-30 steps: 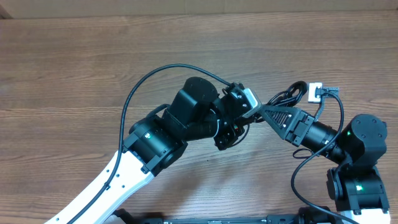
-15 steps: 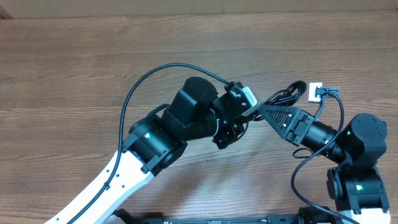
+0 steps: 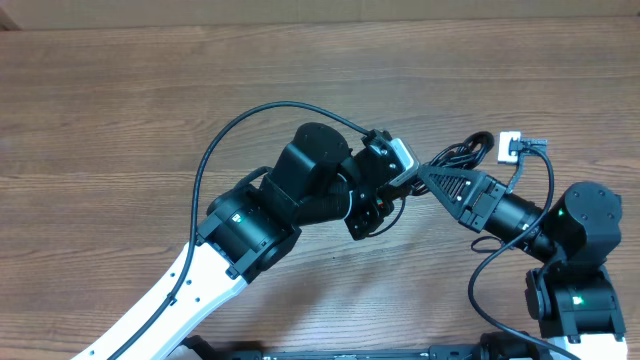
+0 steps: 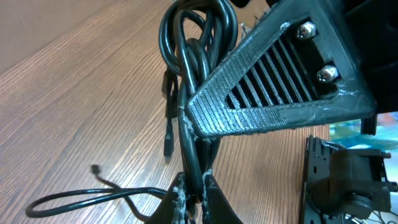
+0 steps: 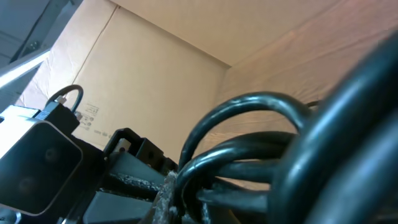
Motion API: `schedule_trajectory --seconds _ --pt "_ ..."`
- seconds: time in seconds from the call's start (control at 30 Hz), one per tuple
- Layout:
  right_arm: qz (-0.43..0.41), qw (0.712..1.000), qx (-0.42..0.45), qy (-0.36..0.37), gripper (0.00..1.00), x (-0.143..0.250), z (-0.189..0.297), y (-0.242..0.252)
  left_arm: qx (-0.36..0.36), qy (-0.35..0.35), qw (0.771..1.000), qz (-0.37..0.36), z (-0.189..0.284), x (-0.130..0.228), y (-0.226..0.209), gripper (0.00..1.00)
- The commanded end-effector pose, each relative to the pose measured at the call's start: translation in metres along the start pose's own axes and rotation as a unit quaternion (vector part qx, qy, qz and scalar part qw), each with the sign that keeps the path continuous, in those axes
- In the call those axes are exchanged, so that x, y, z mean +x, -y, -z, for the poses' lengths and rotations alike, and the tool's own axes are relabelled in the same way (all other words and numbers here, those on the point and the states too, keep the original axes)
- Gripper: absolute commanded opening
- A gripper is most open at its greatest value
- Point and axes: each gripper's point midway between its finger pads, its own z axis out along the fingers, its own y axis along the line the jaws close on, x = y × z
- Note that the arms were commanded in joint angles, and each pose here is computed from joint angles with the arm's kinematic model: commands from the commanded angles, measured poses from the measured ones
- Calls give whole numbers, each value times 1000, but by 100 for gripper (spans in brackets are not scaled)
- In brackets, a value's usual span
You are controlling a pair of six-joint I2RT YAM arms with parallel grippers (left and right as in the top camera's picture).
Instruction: Untangle cables
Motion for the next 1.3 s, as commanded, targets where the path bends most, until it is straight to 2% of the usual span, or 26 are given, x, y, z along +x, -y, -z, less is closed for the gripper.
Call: schedule_trajectory --seconds 0.0,0.37,0.47,0.67,0.8,1.07,1.27 --pt "13 1000 -21 -14 4 4 1 -13 -4 20 1000 4 6 -13 1 4" --pt "37 997 -51 -46 4 15 3 -24 -29 26 997 66 13 -14 -22 4" --pt "70 992 -85 -59 4 17 5 -40 -38 26 995 90 16 -12 -30 4" --pt "112 983 -125 -76 4 23 10 -58 -40 23 995 92 16 -10 -31 4" --pt "118 980 -134 -86 4 26 11 -61 -47 22 994 94 17 -9 -35 4" --pt "121 977 -145 -102 4 32 13 -64 -84 30 983 160 26 -6 -61 4" --pt "126 975 -149 -104 4 32 14 -66 -93 34 980 172 31 -6 -71 4"
